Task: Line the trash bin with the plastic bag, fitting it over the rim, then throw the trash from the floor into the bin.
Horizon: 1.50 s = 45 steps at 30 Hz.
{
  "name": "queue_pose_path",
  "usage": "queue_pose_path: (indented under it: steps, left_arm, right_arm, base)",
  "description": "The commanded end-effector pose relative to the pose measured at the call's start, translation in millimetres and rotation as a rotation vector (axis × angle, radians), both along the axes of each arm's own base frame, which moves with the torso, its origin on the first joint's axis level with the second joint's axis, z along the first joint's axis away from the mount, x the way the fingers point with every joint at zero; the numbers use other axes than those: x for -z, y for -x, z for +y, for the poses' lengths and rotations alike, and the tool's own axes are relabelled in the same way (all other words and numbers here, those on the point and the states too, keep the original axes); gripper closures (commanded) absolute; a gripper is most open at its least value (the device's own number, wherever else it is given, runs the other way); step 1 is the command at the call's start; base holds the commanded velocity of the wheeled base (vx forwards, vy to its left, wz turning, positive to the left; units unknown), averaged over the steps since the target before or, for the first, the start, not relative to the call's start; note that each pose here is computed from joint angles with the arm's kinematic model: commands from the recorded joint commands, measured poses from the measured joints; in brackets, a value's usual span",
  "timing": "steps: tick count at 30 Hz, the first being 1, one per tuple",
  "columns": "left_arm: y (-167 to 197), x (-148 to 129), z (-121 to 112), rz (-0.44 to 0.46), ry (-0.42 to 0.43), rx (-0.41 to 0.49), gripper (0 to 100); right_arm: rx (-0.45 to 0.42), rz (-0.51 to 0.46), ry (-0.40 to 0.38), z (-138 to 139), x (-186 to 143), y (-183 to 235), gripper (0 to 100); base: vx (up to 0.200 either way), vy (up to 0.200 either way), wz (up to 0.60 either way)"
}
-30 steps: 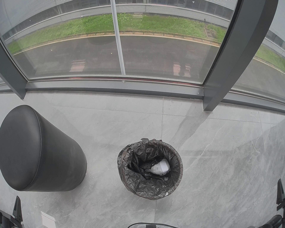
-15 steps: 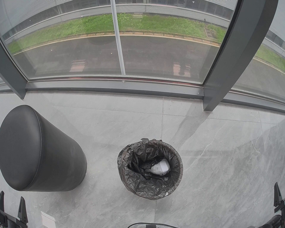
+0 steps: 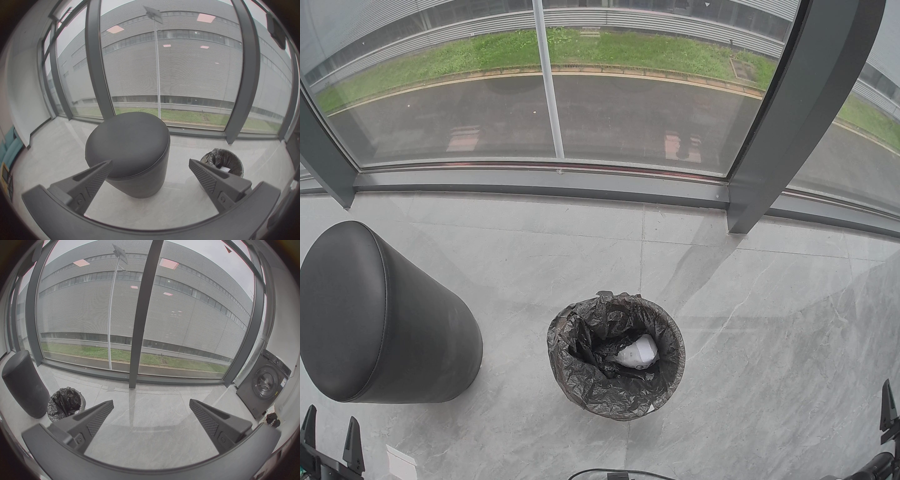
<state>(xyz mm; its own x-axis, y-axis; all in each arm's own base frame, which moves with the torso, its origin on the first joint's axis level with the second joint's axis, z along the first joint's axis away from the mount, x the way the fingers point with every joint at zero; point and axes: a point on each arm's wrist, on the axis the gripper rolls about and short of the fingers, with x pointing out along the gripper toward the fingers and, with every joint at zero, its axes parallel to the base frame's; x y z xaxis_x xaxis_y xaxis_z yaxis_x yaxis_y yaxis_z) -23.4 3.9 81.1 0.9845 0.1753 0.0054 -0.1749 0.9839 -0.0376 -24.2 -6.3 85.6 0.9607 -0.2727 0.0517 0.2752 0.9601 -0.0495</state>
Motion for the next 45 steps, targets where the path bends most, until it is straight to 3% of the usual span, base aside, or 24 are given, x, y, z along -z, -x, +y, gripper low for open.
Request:
queue_pose_path:
  steps: [1,5,12,16,22,27,32,36,38,45]
  left_arm:
    - [0.7,1.0,-0.4,-0.01,-0.055,0.019,0]
    - [-0.4,-0.5,-3.1,-0.047,-0.074,0.135,0]
    - [-0.6,4.8,-2.8,0.0,-0.022,0.124,0]
    - [-0.6,4.2,-2.9,-0.005,-0.035,0.128,0]
    - [-0.6,4.2,-2.9,-0.004,-0.041,0.13,0]
    - [-0.6,4.0,-2.8,-0.006,-0.033,0.127,0]
    - [-0.6,4.0,-2.8,-0.006,-0.032,0.125,0]
    - [-0.5,4.0,-2.8,-0.007,-0.029,0.124,0]
    - [-0.5,4.0,-2.8,-0.007,-0.029,0.124,0]
    - [-0.6,4.0,-2.8,-0.007,-0.024,0.125,0]
  right_arm:
    - [-0.021,0.001,0.004,0.5,3.8,-0.2,0]
    - [-0.104,0.004,0.03,2.3,3.4,-0.4,0]
    - [-0.098,0.001,0.01,2.1,3.8,-0.5,0]
    - [-0.095,-0.001,0.014,2.1,3.5,-0.5,0]
    - [-0.239,0.003,0.022,5.4,4.0,-0.9,0]
    - [-0.173,0.004,0.046,3.9,3.8,-0.9,0]
    - [-0.17,0.002,0.003,3.7,4.1,-0.8,0]
    - [-0.293,0.023,-0.031,6.5,7.6,-1.3,0]
    - [-0.294,0.064,-0.067,6.6,10.3,-0.5,0]
    - [-0.287,0.048,-0.069,6.4,10.0,-1.1,0]
  base:
    - [0.0,0.0,0.0]
    - [0.0,0.0,0.0]
    - [0.0,0.0,0.0]
    - [0.0,0.0,0.0]
    - [0.0,0.0,0.0]
    - [0.0,0.0,0.0]
    - [0.0,0.0,0.0]
    - [0.0,0.0,0.0]
    - [0.0,0.0,0.0]
    - [0.0,0.0,0.0]
